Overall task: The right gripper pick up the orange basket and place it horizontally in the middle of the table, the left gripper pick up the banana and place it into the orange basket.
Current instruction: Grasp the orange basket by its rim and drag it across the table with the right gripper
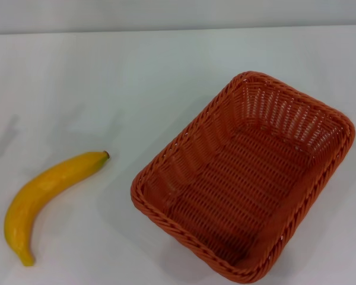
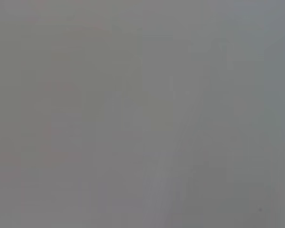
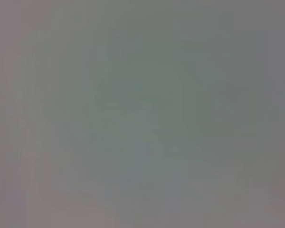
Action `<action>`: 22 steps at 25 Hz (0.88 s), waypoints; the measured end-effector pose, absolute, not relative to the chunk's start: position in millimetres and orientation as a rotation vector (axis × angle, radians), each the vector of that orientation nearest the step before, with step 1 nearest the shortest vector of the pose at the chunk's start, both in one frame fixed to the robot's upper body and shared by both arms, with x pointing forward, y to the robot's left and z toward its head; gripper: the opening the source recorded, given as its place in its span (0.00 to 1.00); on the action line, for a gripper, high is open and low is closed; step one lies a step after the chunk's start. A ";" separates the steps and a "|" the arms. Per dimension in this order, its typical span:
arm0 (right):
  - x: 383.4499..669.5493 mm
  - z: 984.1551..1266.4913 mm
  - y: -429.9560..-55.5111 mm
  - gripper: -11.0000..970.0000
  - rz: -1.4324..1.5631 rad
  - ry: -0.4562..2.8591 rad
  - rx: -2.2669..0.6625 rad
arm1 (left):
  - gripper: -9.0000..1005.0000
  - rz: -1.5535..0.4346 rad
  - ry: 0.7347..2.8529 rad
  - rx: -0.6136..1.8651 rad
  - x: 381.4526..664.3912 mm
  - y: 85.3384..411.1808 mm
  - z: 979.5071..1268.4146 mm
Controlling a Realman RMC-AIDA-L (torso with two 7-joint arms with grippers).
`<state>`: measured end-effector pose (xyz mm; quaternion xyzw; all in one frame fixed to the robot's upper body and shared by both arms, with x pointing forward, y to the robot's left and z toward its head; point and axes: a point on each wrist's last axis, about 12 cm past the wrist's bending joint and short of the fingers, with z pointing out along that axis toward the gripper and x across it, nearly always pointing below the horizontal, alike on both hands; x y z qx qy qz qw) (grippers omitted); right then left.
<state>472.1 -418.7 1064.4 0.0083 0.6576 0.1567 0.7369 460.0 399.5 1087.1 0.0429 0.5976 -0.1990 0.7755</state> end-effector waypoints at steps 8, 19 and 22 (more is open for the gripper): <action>472.4 1065.8 -420.0 0.73 0.343 1.443 0.017 | 0.80 -0.433 1.291 0.094 460.7 399.0 1087.5; 501.1 1123.5 -428.8 0.73 0.501 1.529 -0.162 | 0.80 -0.437 1.293 0.096 460.6 398.5 1087.4; 517.3 1156.9 -422.2 0.73 0.541 1.602 -0.269 | 0.80 -0.438 1.293 0.099 461.0 398.5 1087.6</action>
